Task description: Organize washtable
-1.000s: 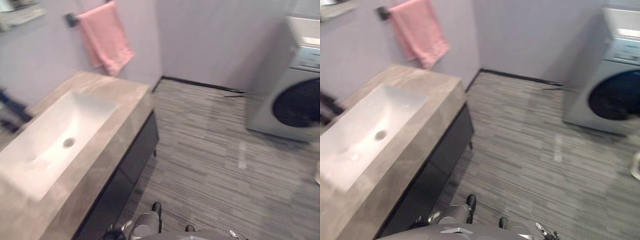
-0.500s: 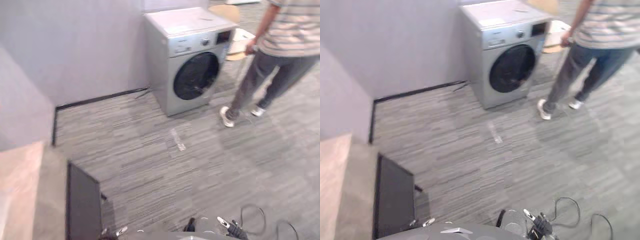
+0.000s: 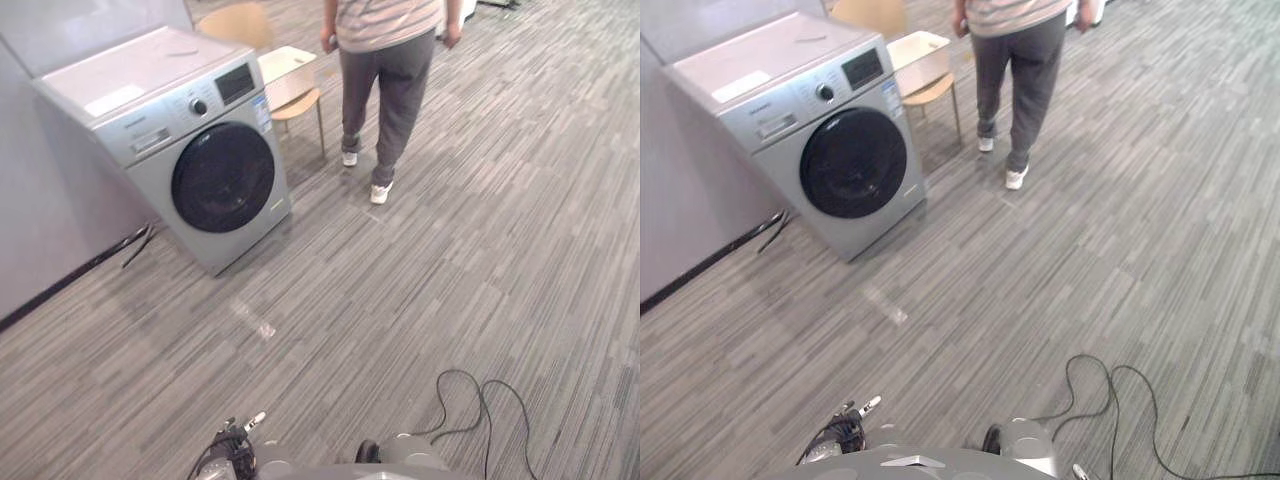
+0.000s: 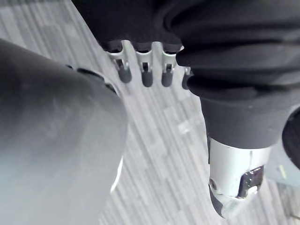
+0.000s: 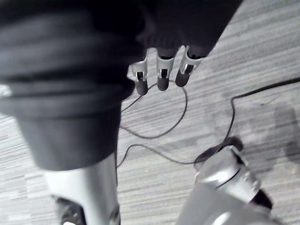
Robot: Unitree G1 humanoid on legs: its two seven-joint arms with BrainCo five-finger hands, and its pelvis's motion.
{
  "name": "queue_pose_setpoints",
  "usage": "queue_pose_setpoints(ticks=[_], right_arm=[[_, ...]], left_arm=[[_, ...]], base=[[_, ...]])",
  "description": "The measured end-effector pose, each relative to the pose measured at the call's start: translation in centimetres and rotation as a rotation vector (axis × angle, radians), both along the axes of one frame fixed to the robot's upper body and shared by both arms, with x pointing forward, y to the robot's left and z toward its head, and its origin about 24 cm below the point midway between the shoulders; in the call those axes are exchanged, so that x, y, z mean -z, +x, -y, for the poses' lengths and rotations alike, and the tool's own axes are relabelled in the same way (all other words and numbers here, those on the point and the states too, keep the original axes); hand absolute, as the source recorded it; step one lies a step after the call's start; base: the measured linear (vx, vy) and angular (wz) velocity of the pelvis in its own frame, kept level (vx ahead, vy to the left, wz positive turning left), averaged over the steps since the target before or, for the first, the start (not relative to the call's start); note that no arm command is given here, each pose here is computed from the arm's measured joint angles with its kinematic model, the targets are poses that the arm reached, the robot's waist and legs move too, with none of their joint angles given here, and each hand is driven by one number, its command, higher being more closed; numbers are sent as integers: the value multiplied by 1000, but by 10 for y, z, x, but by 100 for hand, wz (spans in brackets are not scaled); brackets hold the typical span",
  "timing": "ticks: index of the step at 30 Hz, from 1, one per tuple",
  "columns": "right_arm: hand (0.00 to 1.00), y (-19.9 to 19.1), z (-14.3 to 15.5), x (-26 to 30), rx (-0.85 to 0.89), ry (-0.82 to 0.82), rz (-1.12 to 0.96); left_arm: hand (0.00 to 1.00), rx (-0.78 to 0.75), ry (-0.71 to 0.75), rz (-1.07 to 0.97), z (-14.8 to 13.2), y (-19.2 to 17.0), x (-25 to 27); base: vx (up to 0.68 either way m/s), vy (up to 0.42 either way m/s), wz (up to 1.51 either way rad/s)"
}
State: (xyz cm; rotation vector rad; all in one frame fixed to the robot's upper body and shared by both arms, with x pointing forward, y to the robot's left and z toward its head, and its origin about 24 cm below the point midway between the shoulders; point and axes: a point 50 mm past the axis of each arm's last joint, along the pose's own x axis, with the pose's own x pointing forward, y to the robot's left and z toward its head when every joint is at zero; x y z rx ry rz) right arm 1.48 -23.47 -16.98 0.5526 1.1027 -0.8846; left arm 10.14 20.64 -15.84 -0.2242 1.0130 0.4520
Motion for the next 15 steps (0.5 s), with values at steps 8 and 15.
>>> queue_pose_setpoints(ticks=[8, 15], right_arm=[[0, 58, -5, -7, -131, -30, 144], [0, 48, -19, -2, -141, 5, 126]], left_arm=[[0, -37, -1, 89, 6, 13, -6], [0, 53, 44, 34, -9, 11, -5]], base=[[-47, -37, -68], [340, 218, -30]])
